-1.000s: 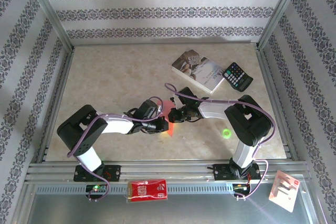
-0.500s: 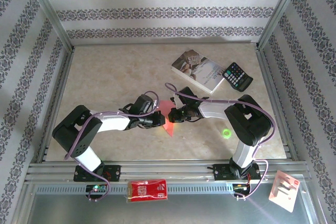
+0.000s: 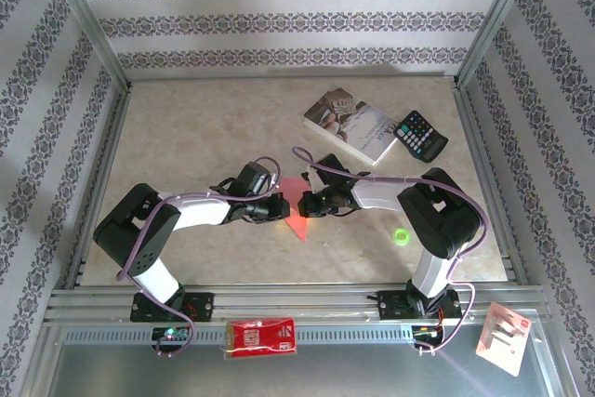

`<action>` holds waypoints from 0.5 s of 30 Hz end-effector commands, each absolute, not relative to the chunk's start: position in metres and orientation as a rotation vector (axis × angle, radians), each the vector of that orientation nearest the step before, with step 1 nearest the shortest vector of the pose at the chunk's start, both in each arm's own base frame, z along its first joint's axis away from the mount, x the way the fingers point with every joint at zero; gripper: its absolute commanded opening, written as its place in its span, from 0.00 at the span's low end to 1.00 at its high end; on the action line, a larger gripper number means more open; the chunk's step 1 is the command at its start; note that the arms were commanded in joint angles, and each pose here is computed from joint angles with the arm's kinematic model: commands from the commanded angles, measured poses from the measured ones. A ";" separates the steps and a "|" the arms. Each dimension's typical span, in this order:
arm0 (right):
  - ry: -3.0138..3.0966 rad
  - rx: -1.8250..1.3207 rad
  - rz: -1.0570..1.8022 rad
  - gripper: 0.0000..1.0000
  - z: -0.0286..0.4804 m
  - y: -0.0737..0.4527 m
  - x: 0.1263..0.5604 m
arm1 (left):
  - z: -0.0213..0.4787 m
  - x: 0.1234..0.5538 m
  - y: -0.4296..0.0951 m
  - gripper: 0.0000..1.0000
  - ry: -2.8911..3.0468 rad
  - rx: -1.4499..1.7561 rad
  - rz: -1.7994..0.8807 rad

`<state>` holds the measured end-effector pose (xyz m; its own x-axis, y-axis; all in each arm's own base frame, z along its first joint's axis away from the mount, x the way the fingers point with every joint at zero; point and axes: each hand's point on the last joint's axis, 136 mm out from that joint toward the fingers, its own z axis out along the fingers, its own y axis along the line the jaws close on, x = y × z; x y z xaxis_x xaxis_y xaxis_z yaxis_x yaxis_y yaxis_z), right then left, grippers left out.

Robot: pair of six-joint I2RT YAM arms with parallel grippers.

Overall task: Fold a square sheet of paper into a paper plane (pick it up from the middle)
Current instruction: Third fold the triangle at the center of the table.

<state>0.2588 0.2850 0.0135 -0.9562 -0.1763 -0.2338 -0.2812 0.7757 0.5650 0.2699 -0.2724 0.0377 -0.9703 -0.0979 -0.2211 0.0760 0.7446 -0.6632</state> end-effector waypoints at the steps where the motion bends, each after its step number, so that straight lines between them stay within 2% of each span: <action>1: 2.976 -0.307 0.734 0.01 -0.030 0.252 0.237 | 0.048 0.275 -0.268 0.08 2.696 0.017 -1.027; 15: 2.976 -0.305 0.731 0.01 -0.030 0.251 0.237 | 0.017 0.283 -0.257 0.08 2.752 -0.039 -0.998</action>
<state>0.2588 0.2850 0.0135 -0.9561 -0.1766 -0.2340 -0.2815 0.7757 0.5649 0.2814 -0.2626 0.0234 -0.9747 -0.1069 -0.1964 0.0472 0.7599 -0.6483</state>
